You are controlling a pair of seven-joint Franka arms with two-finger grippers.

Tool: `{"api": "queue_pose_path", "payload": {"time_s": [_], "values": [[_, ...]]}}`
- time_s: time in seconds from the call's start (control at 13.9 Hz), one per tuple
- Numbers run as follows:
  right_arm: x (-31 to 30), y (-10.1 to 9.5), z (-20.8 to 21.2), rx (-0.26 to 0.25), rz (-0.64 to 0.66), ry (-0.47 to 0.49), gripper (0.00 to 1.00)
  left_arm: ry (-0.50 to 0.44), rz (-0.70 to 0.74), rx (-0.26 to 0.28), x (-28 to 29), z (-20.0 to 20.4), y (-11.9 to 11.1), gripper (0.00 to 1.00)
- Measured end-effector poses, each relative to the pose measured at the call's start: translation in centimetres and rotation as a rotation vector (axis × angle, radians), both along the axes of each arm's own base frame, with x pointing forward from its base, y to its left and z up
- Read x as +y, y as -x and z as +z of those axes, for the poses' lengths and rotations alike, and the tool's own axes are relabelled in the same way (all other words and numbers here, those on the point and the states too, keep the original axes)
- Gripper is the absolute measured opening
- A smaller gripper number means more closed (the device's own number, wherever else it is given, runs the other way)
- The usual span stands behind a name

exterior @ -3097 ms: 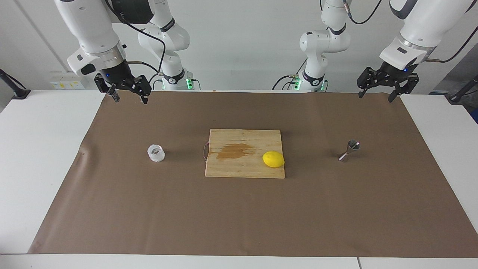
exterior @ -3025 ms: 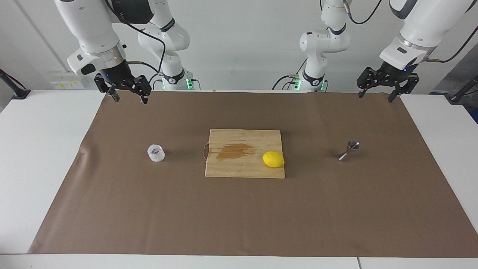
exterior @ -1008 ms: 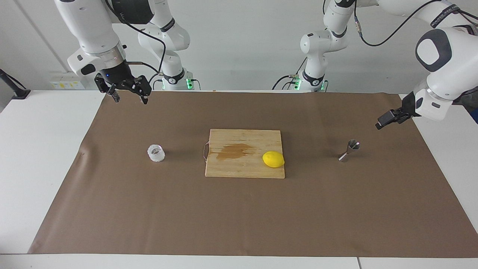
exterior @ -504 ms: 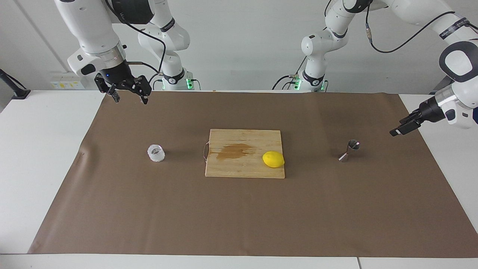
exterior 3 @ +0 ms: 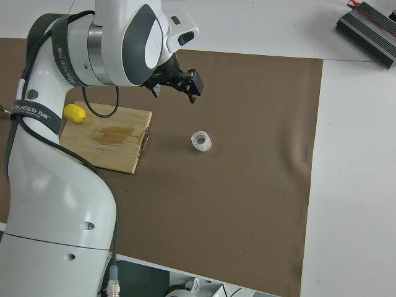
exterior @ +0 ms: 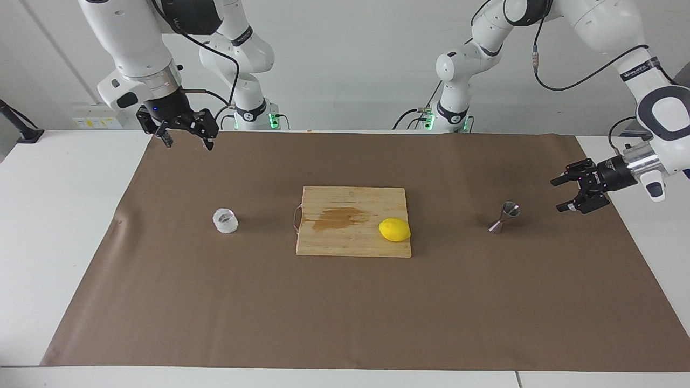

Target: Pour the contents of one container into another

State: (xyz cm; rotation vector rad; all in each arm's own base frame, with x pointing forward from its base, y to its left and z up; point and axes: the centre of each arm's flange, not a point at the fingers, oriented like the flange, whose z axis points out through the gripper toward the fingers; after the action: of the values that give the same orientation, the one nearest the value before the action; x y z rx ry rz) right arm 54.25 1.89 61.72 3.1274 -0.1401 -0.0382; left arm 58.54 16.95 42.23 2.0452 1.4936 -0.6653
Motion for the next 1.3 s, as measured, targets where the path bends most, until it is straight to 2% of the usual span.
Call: {"api": "queue_pose_path", "payload": {"time_s": [0.22, 0.5, 0.65, 1.01, 1.3], "values": [[0.0, 0.0, 0.0, 0.000, 0.000, 0.000, 1.00, 0.109, 0.111, 0.051, 1.3, -3.5, 1.1, 1.00], [0.0, 0.0, 0.0, 0.000, 0.000, 0.000, 1.00, 0.201, 0.225, 0.149, 2.2, -8.4, 2.1, 1.00], [0.0, 0.0, 0.0, 0.000, 0.000, 0.000, 1.00, 0.247, 0.258, 0.181, 2.6, -10.6, 2.5, 1.00], [0.0, 0.0, 0.0, 0.000, 0.000, 0.000, 1.00, 0.362, 0.319, 0.209, 1.3, -12.7, 3.2, 1.00], [0.0, 0.0, 0.0, 0.000, 0.000, 0.000, 1.00, 0.422, 0.336, 0.211, 0.5, -14.0, 3.9, 1.00]]}}
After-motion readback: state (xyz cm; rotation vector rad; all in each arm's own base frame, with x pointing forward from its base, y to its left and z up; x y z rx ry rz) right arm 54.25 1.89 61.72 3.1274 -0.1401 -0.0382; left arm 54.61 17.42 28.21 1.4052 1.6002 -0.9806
